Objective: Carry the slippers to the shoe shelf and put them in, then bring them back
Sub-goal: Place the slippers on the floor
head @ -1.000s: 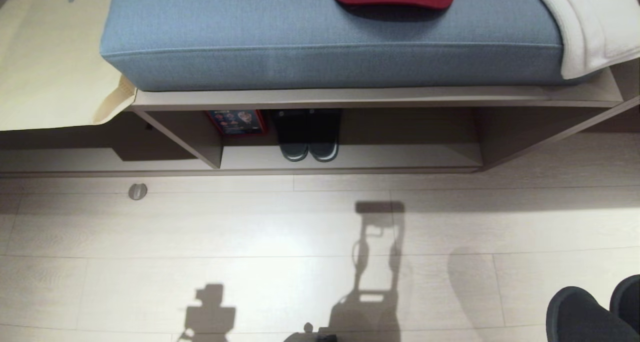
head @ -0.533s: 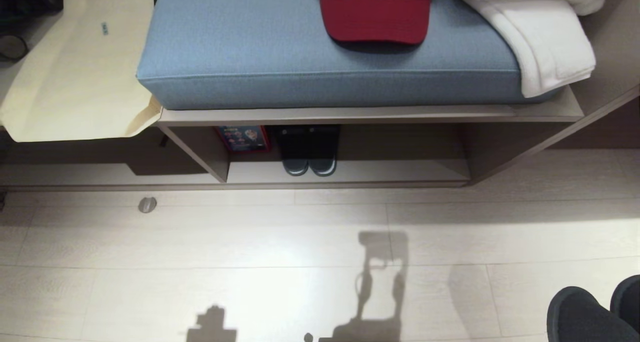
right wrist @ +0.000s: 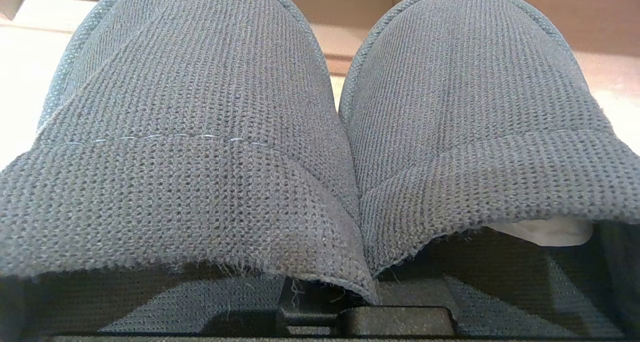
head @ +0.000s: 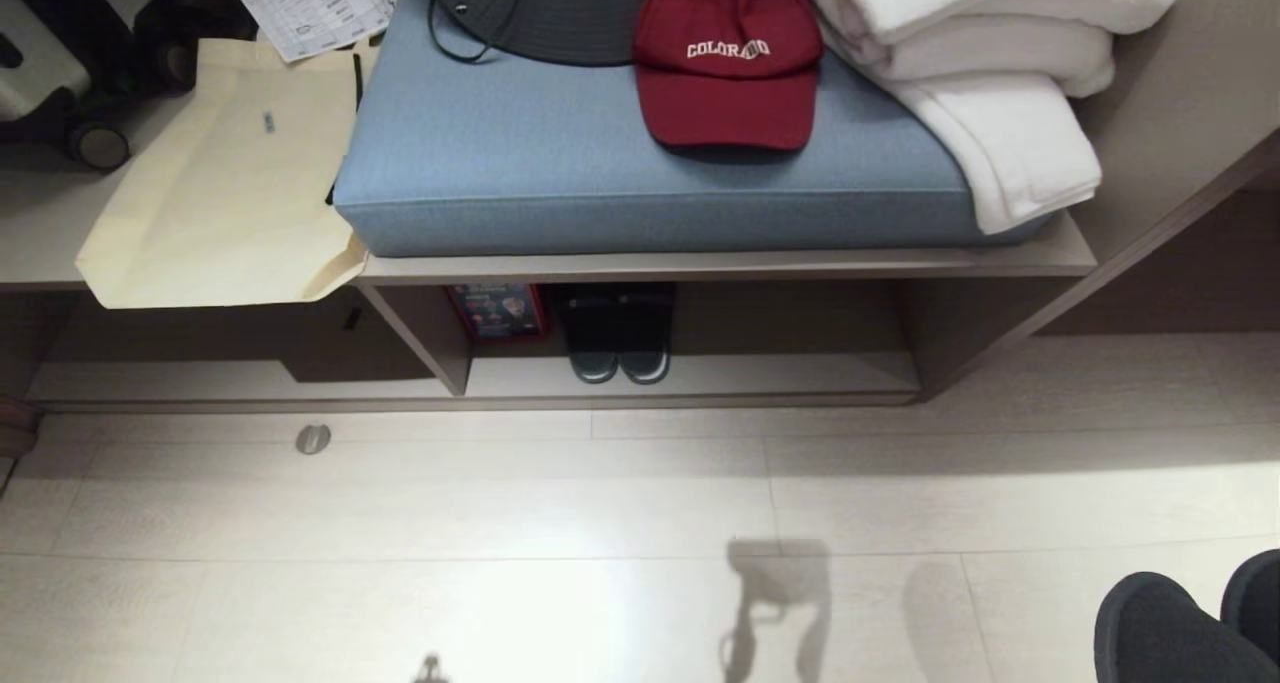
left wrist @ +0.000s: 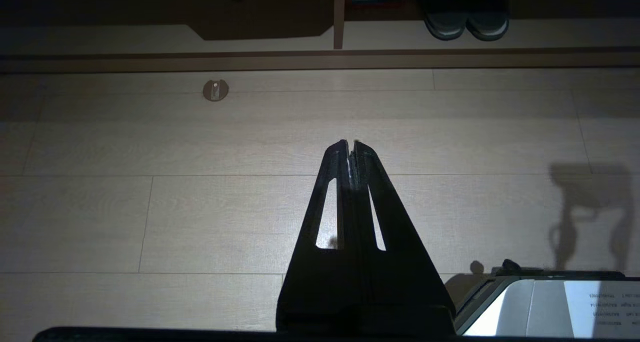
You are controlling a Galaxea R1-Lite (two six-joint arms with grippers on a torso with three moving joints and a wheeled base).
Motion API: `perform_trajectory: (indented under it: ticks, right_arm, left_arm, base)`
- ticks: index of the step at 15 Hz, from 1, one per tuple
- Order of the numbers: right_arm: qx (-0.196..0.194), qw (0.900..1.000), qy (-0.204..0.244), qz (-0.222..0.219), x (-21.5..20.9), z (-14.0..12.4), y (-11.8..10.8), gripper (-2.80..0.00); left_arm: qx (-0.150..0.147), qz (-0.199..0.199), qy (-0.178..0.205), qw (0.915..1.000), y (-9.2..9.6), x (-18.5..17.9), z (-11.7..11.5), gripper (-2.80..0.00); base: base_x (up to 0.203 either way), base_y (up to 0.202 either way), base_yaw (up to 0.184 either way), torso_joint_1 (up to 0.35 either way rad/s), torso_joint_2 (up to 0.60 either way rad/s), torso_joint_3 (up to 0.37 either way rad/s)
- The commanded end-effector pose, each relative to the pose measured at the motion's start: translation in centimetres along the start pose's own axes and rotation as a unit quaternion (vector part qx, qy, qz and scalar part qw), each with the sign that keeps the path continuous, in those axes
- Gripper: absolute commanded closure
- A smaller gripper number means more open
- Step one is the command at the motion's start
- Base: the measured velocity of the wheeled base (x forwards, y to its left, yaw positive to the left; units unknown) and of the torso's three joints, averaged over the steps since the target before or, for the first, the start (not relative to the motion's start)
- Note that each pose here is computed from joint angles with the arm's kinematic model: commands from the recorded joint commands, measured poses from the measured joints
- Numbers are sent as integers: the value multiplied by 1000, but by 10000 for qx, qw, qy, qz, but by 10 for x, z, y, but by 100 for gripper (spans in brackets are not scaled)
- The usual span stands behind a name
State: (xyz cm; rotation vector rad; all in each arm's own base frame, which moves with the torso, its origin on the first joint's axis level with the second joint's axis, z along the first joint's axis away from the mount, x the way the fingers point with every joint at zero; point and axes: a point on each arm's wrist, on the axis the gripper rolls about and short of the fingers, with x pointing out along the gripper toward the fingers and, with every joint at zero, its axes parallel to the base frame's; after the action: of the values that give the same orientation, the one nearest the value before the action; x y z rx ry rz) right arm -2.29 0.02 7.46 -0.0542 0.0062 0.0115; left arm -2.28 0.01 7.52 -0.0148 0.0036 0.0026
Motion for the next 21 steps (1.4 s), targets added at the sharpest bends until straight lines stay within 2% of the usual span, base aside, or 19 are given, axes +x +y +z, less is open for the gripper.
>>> perform_trajectory:
  ticks: [1,21]
  right_arm:
    - [-5,10000,-10,4,0,0,0,0]
    - [-5,10000,-10,4,0,0,0,0]
  left_arm:
    - [-3,3,-3,10000,0,0,0,0]
    - [-3,3,5,10000,0,0,0,0]
  base:
    - [0,0,0,2,8,203]
    - [0,0,0,3,1,201]
